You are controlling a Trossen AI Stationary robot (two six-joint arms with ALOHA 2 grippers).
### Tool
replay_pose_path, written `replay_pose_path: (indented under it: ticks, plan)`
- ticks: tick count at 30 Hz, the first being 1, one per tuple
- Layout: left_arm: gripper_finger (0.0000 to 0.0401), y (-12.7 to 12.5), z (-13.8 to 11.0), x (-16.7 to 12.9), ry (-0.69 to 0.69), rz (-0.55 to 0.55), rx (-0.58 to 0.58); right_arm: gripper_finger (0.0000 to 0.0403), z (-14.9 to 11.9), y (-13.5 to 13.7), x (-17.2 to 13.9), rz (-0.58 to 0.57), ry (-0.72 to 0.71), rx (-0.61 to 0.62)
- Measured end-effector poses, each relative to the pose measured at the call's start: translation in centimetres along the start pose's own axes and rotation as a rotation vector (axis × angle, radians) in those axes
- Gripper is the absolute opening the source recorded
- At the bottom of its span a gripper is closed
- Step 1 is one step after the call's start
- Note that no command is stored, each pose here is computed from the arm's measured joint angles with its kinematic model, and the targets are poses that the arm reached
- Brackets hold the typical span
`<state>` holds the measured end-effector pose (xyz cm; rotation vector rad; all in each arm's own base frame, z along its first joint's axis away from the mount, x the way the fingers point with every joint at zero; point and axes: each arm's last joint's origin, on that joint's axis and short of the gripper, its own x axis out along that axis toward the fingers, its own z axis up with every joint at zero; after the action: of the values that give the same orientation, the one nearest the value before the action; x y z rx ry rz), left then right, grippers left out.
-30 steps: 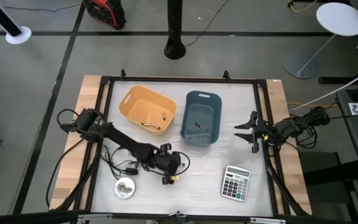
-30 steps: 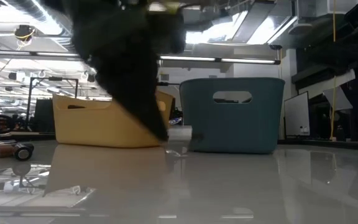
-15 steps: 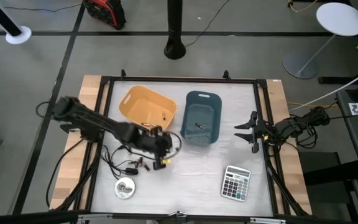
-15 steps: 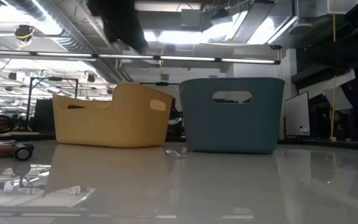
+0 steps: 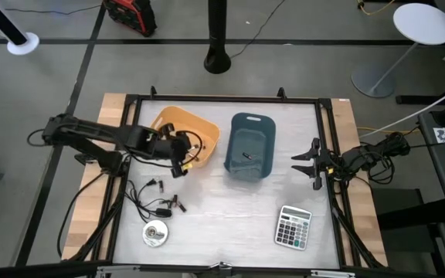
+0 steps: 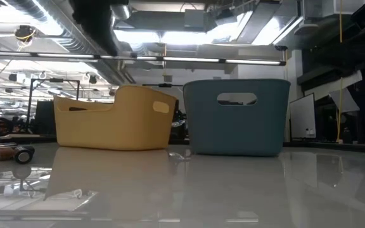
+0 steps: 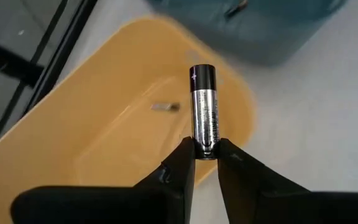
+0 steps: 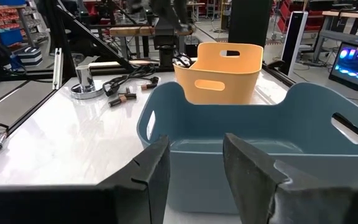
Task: Sort batteries
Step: Put the silver battery into the yellow bin, then put the black battery into the blue bin
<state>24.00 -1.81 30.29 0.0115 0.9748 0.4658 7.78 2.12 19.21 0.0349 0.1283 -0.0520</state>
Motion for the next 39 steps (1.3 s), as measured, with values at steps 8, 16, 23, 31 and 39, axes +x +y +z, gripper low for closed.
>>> replay_pose_path:
  ticks: [8, 16, 23, 31, 39]
  plan:
    - [0.0116, 1.9, -1.0, 2.5, 0.094, 0.077, 0.05, 0.0145, 0.0, 0.0, 0.0, 0.0, 0.0, 0.0]
    - [0.0142, 1.6, -1.0, 2.7, 0.147, -0.12, -0.026, 0.0145, 0.0, 0.0, 0.0, 0.0, 0.0, 0.0]
    - [0.0132, -2.2, -1.9, 1.7, 0.182, -0.375, 0.04, 0.0145, 0.0, 0.0, 0.0, 0.0, 0.0, 0.0]
    - [0.0131, -6.8, -4.8, 2.3, 0.086, -0.499, 0.193, 0.0145, -0.1, 0.0, 0.0, 0.0, 0.006, -0.004]
    - [0.0129, -10.1, -6.9, 4.2, 0.091, -0.525, 0.309, 0.0145, -0.1, 0.0, 0.0, -0.001, 0.008, -0.004]
